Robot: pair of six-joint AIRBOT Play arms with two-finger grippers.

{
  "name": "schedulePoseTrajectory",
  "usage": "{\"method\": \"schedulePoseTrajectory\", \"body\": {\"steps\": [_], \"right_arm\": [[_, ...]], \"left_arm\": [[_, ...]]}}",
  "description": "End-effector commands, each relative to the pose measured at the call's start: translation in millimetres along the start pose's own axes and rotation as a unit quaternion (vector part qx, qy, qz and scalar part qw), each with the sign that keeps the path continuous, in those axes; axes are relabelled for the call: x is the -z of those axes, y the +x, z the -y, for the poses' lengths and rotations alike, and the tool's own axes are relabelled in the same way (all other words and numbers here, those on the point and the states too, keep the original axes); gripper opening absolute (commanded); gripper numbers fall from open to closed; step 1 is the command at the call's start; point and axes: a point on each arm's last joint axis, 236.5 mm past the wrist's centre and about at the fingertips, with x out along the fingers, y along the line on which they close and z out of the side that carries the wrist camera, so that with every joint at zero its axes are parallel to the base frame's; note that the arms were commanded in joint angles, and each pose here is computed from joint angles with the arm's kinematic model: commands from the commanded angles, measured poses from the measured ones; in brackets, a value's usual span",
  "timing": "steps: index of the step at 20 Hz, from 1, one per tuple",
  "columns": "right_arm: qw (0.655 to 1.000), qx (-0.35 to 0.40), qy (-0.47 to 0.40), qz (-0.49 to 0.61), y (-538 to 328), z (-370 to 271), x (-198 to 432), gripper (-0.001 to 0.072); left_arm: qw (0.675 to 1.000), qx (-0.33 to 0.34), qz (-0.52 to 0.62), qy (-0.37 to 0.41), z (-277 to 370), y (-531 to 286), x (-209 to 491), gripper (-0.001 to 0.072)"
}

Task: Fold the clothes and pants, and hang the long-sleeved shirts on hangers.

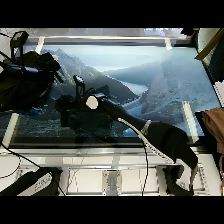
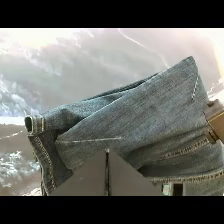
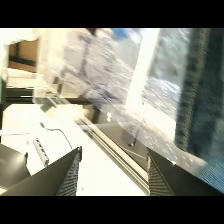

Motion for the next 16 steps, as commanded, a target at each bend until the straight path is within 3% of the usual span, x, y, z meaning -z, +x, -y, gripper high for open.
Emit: {"method": "schedulePoseTrajectory", "body": {"steps": [1, 7, 10, 12, 16], "right_arm": [[0.997, 0.027, -0.066, -0.027, -20.6, 12.3, -18.7, 0.0456], [0.945, 0.278, -0.097, -0.139, -194.8, 172.1, -74.4, 0.0464], [0.94, 0.303, -0.062, -0.144, -244.4, 210.0, -85.9, 0.0578], [0.947, 0.285, -0.013, -0.151, -254.4, 229.2, -81.9, 0.0682], [0.972, 0.087, 0.104, -0.193, -223.7, 217.2, -54.8, 0.0685]], "left_arm": [[1.0, 0.0, -0.004, 0.005, -0.7, -1.1, 2.2, 0.0021], [1.0, 0.0, -0.007, 0.004, -1.5, 1.9, 3.1, 0.0021], [1.0, 0.001, -0.012, 0.0, -2.4, 5.6, 4.4, 0.002], [1.0, 0.001, -0.013, 0.0, -2.3, 5.6, 5.0, 0.002], [1.0, 0.002, -0.017, -0.001, -2.9, 8.0, 5.8, 0.0021]]}}
